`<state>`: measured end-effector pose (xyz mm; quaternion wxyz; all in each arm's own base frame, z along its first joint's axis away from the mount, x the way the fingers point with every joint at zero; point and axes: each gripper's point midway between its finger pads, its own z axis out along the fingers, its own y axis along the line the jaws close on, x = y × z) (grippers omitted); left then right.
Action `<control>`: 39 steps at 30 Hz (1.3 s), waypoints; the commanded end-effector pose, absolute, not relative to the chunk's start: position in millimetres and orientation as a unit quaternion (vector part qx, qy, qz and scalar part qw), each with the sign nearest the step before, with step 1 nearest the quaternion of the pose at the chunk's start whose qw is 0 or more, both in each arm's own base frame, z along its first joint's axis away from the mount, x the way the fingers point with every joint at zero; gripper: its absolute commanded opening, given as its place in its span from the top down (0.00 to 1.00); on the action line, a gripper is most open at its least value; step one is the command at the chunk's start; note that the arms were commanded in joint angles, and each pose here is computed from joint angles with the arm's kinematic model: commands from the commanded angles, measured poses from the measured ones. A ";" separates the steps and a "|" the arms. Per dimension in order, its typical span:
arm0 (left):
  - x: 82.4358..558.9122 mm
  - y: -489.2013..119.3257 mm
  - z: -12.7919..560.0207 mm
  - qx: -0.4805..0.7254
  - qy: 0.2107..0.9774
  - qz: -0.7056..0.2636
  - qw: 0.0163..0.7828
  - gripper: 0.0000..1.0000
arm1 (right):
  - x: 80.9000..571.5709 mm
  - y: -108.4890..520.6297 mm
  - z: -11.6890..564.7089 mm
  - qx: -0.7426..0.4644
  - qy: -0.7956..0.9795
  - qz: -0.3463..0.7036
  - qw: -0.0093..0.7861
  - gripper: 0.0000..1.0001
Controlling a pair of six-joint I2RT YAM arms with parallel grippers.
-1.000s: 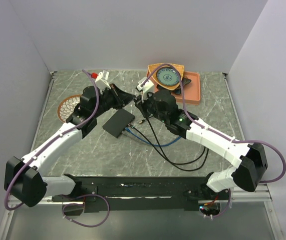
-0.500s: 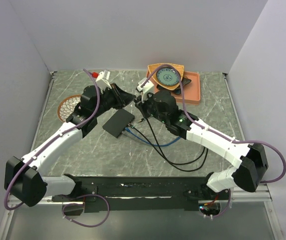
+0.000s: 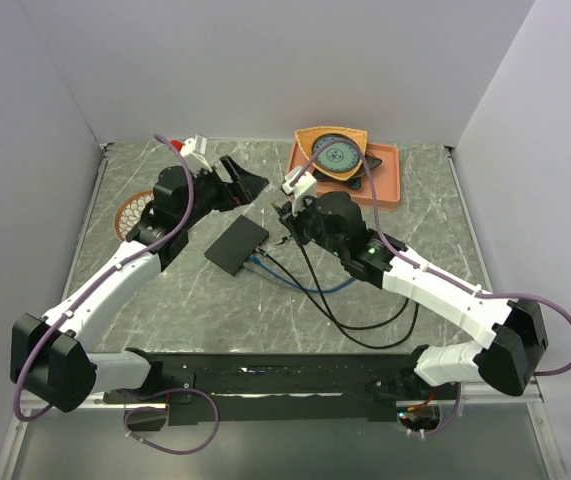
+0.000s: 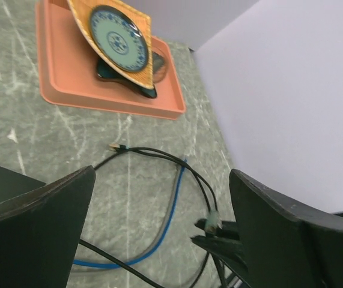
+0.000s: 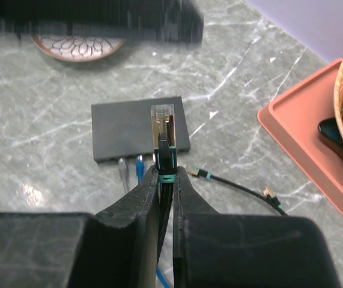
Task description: Insert the plug into the switch port
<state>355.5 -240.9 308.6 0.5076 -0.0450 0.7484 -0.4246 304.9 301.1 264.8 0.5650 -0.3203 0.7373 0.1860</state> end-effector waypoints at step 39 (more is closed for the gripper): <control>445.0 -176.0 137.2 -0.093 0.853 -0.271 0.437 0.04 | 359.3 315.7 133.8 -0.335 0.825 0.222 0.397 1.00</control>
